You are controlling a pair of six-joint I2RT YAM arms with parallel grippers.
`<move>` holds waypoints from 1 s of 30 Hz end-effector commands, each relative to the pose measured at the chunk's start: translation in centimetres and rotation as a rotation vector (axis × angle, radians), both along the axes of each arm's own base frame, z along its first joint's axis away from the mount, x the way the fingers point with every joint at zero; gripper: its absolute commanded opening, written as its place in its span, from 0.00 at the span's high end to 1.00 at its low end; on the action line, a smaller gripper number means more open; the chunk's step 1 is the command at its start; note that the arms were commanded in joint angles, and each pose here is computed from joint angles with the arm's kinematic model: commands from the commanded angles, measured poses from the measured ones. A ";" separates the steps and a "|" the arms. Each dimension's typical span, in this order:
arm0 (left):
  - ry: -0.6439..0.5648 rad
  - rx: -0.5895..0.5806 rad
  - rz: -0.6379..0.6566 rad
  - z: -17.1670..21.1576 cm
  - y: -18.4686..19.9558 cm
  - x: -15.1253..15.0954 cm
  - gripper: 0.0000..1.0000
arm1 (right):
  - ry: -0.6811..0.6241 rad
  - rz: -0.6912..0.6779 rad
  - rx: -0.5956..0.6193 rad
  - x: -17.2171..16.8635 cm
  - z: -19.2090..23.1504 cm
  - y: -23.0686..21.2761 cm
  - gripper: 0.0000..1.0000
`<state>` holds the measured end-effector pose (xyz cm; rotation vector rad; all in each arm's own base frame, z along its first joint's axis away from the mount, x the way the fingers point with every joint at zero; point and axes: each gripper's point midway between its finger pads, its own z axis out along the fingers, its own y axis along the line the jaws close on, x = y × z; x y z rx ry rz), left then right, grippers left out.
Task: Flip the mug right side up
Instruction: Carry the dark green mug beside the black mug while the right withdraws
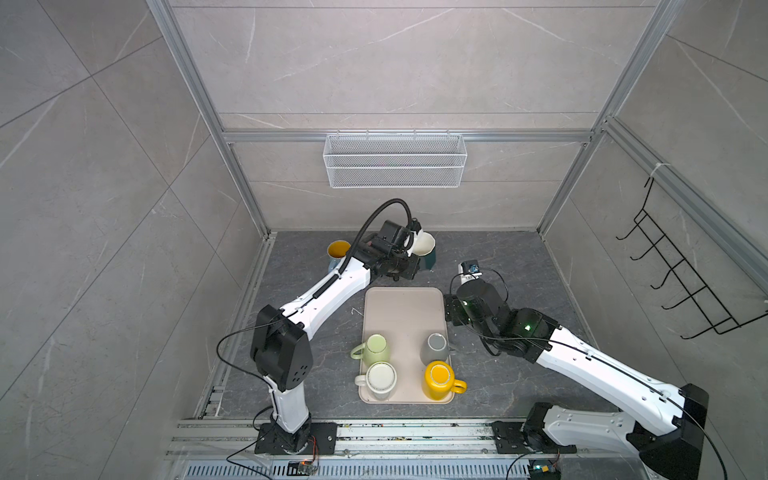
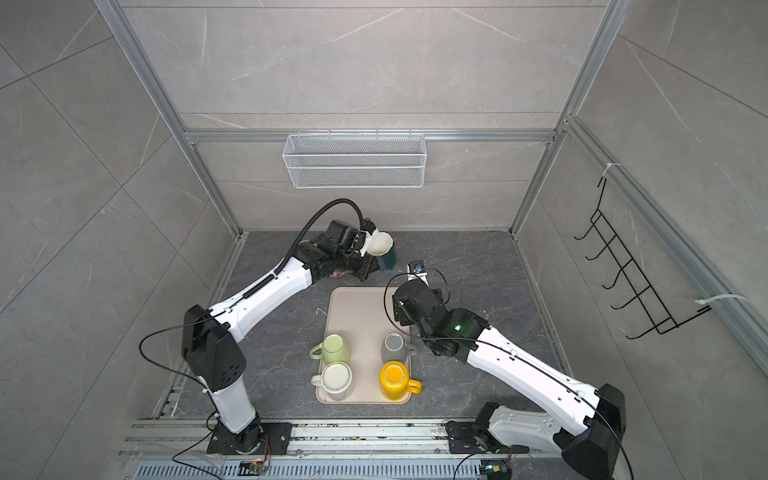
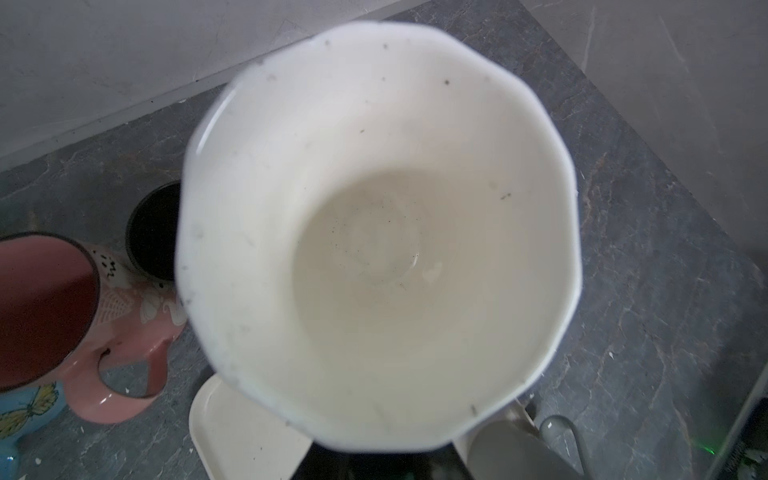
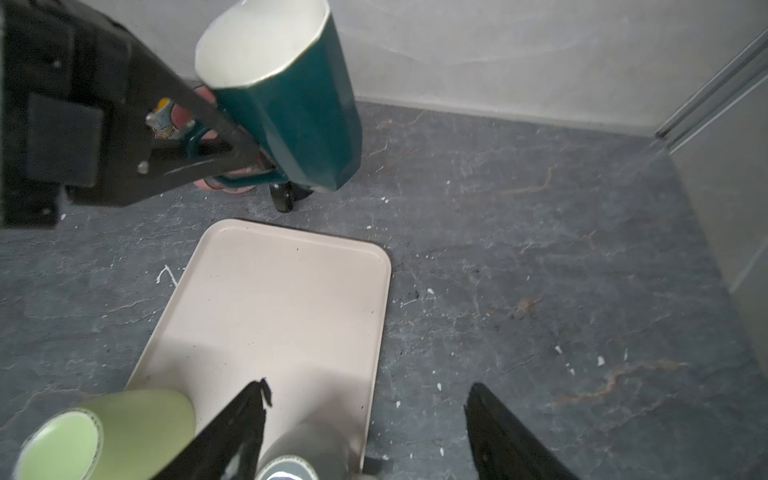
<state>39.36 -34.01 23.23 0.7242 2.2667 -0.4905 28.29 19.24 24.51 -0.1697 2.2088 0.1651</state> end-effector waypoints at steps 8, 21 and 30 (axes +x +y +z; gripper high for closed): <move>-0.078 -0.049 0.256 0.8 -1.9 5.3 1.00 | 0.287 0.091 0.332 -1.1 -1.8 2.3 0.22; -0.065 -0.065 0.408 -3.1 -2.7 8.7 1.00 | 0.386 0.095 0.489 -0.2 -3.5 2.2 0.22; -0.047 -0.051 0.431 -5.1 -3.3 9.9 1.00 | 0.408 0.070 0.510 0.3 -4.0 1.6 0.20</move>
